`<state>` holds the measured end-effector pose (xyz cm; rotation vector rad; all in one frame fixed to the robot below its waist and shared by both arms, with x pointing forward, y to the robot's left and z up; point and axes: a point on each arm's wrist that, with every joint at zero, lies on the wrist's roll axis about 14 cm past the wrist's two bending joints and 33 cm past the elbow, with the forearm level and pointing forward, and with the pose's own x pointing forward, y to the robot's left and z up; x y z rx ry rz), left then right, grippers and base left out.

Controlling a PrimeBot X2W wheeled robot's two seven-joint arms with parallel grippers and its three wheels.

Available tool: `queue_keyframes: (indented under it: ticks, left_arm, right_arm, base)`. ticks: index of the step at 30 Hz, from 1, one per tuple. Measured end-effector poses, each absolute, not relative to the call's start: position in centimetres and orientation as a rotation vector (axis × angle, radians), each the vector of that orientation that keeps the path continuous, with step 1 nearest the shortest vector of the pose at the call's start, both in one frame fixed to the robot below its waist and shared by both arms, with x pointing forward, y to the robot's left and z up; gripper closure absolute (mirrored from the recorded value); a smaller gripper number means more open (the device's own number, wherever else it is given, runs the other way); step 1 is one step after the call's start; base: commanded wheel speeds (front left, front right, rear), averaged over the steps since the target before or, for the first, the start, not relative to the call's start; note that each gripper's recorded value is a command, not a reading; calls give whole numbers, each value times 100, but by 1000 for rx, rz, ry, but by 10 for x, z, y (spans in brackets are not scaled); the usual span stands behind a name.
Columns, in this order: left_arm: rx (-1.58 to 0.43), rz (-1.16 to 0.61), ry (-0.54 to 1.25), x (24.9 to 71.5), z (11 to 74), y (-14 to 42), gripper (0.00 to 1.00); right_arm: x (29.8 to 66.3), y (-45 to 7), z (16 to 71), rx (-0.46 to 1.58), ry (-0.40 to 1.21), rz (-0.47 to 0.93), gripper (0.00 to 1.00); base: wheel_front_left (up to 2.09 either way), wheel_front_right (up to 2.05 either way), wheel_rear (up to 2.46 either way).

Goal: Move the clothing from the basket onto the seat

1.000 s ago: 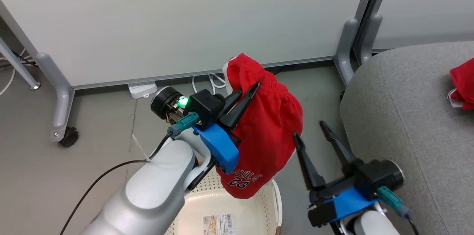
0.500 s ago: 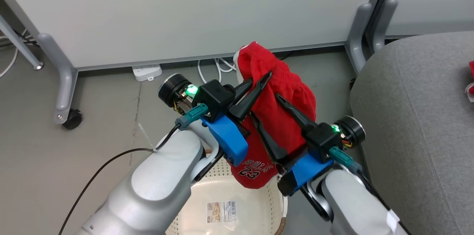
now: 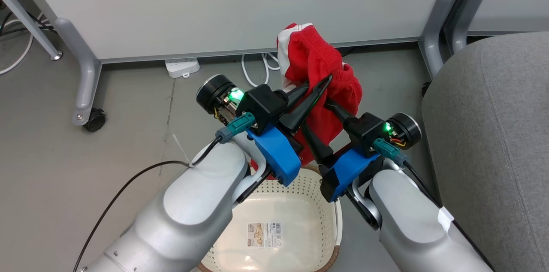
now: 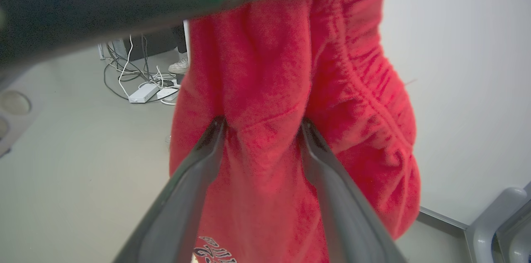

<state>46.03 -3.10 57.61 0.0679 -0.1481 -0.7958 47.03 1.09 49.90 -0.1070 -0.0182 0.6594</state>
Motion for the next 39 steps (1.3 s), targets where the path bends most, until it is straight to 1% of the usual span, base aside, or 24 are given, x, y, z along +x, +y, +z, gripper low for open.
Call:
queue_keyframes:
  ticks: [1,29,30,31,39]
  left_arm:
    - [67,-796,-148,460,576,-31,100]
    - [65,-800,-143,463,574,-34,100]
    - [66,-797,-143,463,573,-33,28]
    - [70,-795,-143,464,573,-33,0]
    - [83,-787,-124,467,564,-31,0]
  right_arm:
    - [471,12,500,-104,-18,661,100]
    - [471,11,501,-78,-6,659,100]
    - [471,11,501,-76,-5,658,100]
    - [471,10,501,-74,-5,657,100]
    - [473,8,498,-66,0,651,100]
  base:
    - [0,0,0]
    - [0,0,0]
    - [0,0,0]
    - [0,0,0]
    - [0,0,0]
